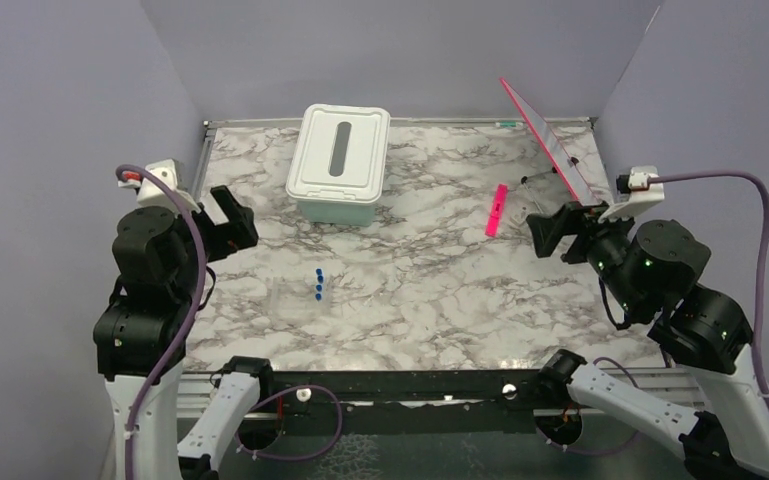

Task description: Organize the chemistry lab equipment

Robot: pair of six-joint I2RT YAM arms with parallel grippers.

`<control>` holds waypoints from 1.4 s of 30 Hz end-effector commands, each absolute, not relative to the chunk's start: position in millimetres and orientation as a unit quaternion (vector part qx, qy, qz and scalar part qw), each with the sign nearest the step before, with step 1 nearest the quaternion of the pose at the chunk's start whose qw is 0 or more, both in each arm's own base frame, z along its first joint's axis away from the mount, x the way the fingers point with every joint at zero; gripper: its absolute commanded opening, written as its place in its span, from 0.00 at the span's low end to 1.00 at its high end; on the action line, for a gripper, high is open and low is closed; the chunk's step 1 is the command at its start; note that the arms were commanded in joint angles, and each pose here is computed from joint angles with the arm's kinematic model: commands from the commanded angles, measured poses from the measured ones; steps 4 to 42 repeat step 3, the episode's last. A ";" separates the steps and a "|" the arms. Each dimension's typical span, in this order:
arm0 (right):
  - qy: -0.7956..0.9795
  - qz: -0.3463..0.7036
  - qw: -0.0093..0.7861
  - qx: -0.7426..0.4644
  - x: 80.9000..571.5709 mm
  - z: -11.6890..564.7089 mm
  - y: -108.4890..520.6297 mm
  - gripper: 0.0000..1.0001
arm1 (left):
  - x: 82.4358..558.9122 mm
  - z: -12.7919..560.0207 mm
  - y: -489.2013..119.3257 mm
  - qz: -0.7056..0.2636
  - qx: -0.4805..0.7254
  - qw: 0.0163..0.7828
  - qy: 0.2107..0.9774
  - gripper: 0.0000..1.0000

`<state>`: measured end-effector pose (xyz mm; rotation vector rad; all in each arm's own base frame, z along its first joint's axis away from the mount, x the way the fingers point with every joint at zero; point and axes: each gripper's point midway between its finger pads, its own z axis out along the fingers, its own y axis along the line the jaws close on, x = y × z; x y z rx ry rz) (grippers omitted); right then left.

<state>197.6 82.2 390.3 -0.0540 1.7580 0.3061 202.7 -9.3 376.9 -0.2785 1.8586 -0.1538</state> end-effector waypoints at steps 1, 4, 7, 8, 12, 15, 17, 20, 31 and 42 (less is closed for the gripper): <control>0.783 0.118 0.611 -0.019 196.3 371.4 77.5 0.84 | 192.4 376.8 -0.2 -0.049 -0.137 0.588 0.795 0.99; 0.786 0.118 0.607 -0.020 196.8 367.3 79.4 0.84 | 190.9 377.8 -0.1 -0.049 -0.135 0.590 0.795 0.99; 0.786 0.118 0.607 -0.020 196.8 367.3 79.4 0.84 | 190.9 377.8 -0.1 -0.049 -0.135 0.590 0.795 0.99; 0.786 0.118 0.607 -0.020 196.8 367.3 79.4 0.84 | 190.9 377.8 -0.1 -0.049 -0.135 0.590 0.795 0.99; 0.786 0.118 0.607 -0.020 196.8 367.3 79.4 0.84 | 190.9 377.8 -0.1 -0.049 -0.135 0.590 0.795 0.99; 0.786 0.118 0.607 -0.020 196.8 367.3 79.4 0.84 | 190.9 377.8 -0.1 -0.049 -0.135 0.590 0.795 0.99; 0.786 0.118 0.607 -0.020 196.8 367.3 79.4 0.84 | 190.9 377.8 -0.1 -0.049 -0.135 0.590 0.795 0.99; 0.786 0.118 0.607 -0.020 196.8 367.3 79.4 0.84 | 190.9 377.8 -0.1 -0.049 -0.135 0.590 0.795 0.99; 0.786 0.118 0.607 -0.020 196.8 367.3 79.4 0.84 | 190.9 377.8 -0.1 -0.049 -0.135 0.590 0.795 0.99; 0.786 0.118 0.607 -0.020 196.8 367.3 79.4 0.84 | 190.9 377.8 -0.1 -0.049 -0.135 0.590 0.795 0.99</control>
